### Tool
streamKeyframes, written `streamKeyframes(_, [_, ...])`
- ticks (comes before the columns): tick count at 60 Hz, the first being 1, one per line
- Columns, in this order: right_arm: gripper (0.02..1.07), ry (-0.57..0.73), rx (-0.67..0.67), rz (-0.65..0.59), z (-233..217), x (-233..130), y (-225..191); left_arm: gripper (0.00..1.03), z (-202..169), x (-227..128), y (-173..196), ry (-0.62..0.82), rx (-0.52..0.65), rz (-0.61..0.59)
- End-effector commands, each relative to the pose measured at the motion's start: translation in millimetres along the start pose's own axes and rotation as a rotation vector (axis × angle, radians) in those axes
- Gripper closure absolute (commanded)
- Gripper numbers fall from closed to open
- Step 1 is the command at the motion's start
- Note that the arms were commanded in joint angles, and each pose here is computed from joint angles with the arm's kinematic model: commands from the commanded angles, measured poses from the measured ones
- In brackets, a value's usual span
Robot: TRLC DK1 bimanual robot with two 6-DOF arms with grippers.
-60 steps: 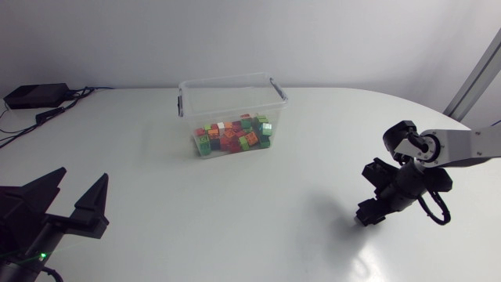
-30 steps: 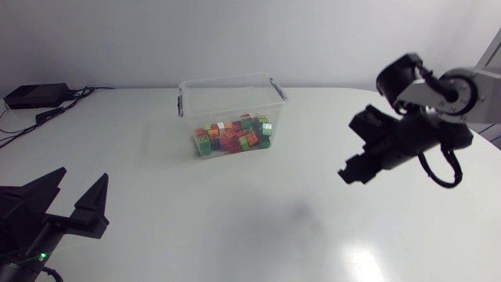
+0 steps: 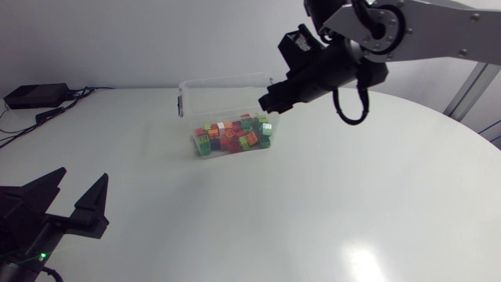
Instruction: Place the duplo bricks in the container
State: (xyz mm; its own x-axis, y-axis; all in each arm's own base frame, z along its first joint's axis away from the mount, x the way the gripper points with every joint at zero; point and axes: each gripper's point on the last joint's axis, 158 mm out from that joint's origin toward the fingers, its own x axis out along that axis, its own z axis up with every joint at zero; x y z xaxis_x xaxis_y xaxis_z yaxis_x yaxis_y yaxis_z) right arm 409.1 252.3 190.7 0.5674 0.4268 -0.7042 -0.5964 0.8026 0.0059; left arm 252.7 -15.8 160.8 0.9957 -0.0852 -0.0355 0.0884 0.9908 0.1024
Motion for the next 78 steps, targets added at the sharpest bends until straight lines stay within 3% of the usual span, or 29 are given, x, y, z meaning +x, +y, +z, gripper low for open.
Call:
streamKeyframes(1, [0.81, -0.037, 0.027, 0.007, 18, 15, 6, 0.04, -4, 1, 0, -0.002, 0.009, 0.000])
streamKeyframes(19, [0.81, -0.259, 0.048, -0.016, 87, 47, 1, 0.04, -4, 1, 0, -0.002, 0.011, 0.000])
streamKeyframes(37, [0.78, -0.279, 0.048, -0.078, 119, 82, -15, 0.04, -4, 1, 0, -0.003, 0.009, -0.002])
streamKeyframes(42, [0.55, -0.218, 0.052, -0.078, 115, 98, -16, 0.04, -4, 1, 0, -0.003, 0.009, -0.002])
streamKeyframes(43, [0.40, -0.186, 0.055, -0.077, 110, 104, -16, 0.04, -4, 1, 0, -0.003, 0.009, -0.002])
streamKeyframes(45, [0.20, -0.163, 0.054, -0.075, 106, 109, -15, 0.04, -4, 1, 0, -0.003, 0.009, -0.002])
streamKeyframes(47, [0.10, -0.148, 0.051, -0.074, 103, 110, -14, 0.04, -4, 1, 0, -0.003, 0.009, -0.002])
streamKeyframes(49, [0.09, -0.138, 0.051, -0.074, 101, 109, -14, 0.04, -4, 1, 0, -0.002, 0.009, 0.000])
streamKeyframes(64, [0.07, -0.095, 0.077, -0.102, 82, 42, -32, 0.04, -4, 1, 0, -0.003, 0.009, -0.002])
streamKeyframes(71, [0.07, 0.027, 0.119, -0.125, 31, 5, -51, 0.04, -4, 1, 0, -0.003, 0.011, -0.002])
streamKeyframes(78, [0.07, 0.203, 0.094, -0.139, -47, -30, -64, 0.04, -4, 1, 0, -0.003, 0.009, -0.002])
